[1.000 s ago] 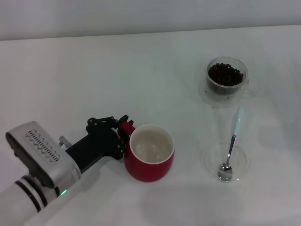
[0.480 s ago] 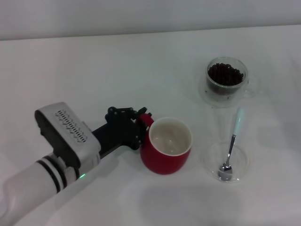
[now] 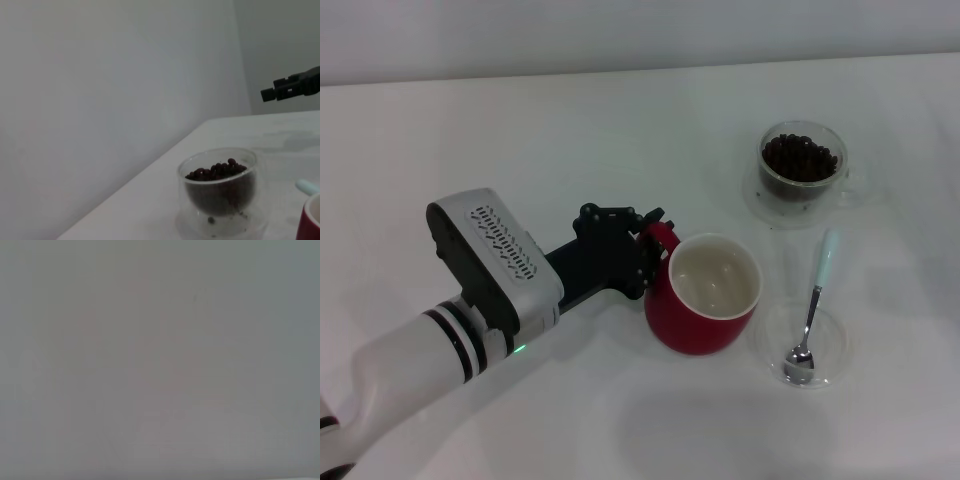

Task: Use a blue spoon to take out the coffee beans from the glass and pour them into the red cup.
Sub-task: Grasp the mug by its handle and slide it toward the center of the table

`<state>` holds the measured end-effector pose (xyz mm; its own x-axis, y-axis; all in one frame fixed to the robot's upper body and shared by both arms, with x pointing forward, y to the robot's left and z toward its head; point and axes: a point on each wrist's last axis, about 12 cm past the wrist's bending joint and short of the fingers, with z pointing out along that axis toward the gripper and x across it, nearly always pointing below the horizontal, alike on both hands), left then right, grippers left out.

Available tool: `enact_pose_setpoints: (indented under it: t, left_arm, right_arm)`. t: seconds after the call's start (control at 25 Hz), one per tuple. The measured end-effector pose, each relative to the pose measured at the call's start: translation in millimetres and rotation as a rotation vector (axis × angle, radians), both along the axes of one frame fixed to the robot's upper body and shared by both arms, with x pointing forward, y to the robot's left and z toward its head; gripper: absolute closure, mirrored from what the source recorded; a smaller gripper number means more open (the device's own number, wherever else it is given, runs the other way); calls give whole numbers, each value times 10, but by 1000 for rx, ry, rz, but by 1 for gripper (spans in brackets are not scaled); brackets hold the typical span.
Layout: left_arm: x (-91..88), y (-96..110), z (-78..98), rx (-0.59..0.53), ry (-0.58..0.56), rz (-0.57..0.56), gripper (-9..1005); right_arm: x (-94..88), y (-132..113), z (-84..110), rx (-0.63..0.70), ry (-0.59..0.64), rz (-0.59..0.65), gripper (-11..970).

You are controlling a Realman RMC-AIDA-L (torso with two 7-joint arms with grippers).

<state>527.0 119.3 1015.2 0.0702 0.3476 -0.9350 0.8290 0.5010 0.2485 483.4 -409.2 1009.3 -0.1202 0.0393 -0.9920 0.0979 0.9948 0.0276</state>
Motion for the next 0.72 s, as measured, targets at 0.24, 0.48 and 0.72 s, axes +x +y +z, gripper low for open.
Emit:
enact_pose_setpoints:
  t: [0.24, 0.48, 0.72]
  left_arm:
    - [41, -54, 19, 18, -1, -9, 896]
    - [81, -137, 24, 58, 17, -16, 896]
    - [90, -160, 40, 66, -1, -26, 896]
  right_arm:
    - [-6, -2, -1, 0, -1, -1, 94]
    - [-10, -4, 1, 1, -3, -1, 94]
    - [-12, -5, 1, 0, -3, -1, 94]
